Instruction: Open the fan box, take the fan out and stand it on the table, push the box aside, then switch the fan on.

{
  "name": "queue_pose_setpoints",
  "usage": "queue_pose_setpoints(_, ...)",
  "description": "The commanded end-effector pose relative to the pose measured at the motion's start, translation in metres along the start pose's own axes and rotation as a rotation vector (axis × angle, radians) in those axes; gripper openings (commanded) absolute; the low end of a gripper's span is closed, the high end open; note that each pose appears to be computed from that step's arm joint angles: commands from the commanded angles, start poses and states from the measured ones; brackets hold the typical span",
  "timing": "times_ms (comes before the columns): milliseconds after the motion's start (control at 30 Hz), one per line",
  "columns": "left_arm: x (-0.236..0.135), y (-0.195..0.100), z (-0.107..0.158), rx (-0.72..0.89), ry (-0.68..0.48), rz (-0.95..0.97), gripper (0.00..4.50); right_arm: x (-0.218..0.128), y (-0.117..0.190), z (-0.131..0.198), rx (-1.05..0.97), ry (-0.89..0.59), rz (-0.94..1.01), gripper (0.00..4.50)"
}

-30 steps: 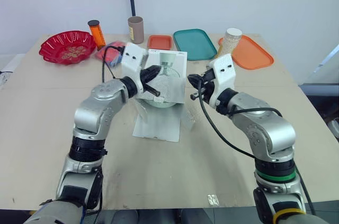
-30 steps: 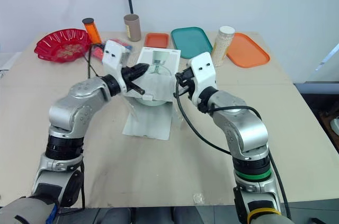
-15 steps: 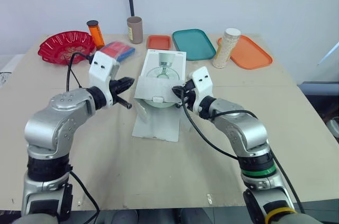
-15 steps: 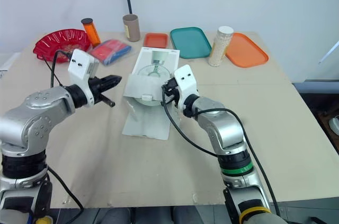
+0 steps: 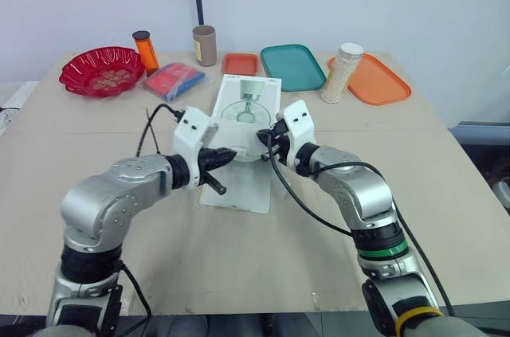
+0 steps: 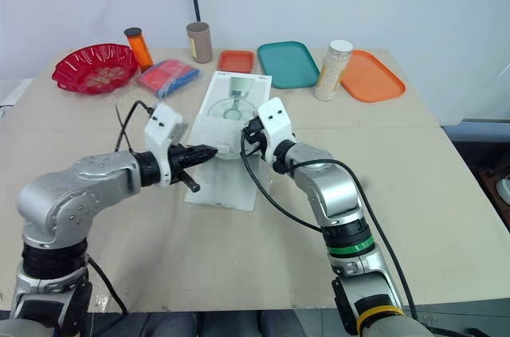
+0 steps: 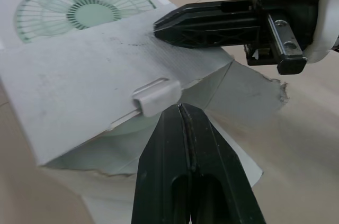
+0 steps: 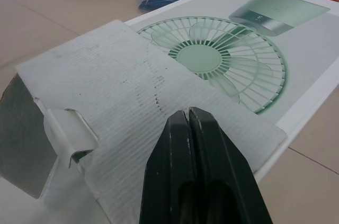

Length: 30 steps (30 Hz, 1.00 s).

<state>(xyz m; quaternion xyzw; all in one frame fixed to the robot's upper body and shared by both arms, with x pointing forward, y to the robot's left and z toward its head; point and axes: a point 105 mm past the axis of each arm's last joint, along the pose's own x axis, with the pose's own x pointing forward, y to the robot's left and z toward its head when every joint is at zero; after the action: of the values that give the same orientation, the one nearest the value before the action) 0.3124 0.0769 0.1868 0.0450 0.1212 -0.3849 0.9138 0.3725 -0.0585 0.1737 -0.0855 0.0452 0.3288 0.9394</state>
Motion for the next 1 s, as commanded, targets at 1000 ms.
queue_pose_setpoints(1000, -0.022, 0.064, -0.027, 0.15, 0.112, 0.233, 0.0, 0.001, -0.017, -0.025, -0.04, 0.073, -0.051, 0.05)
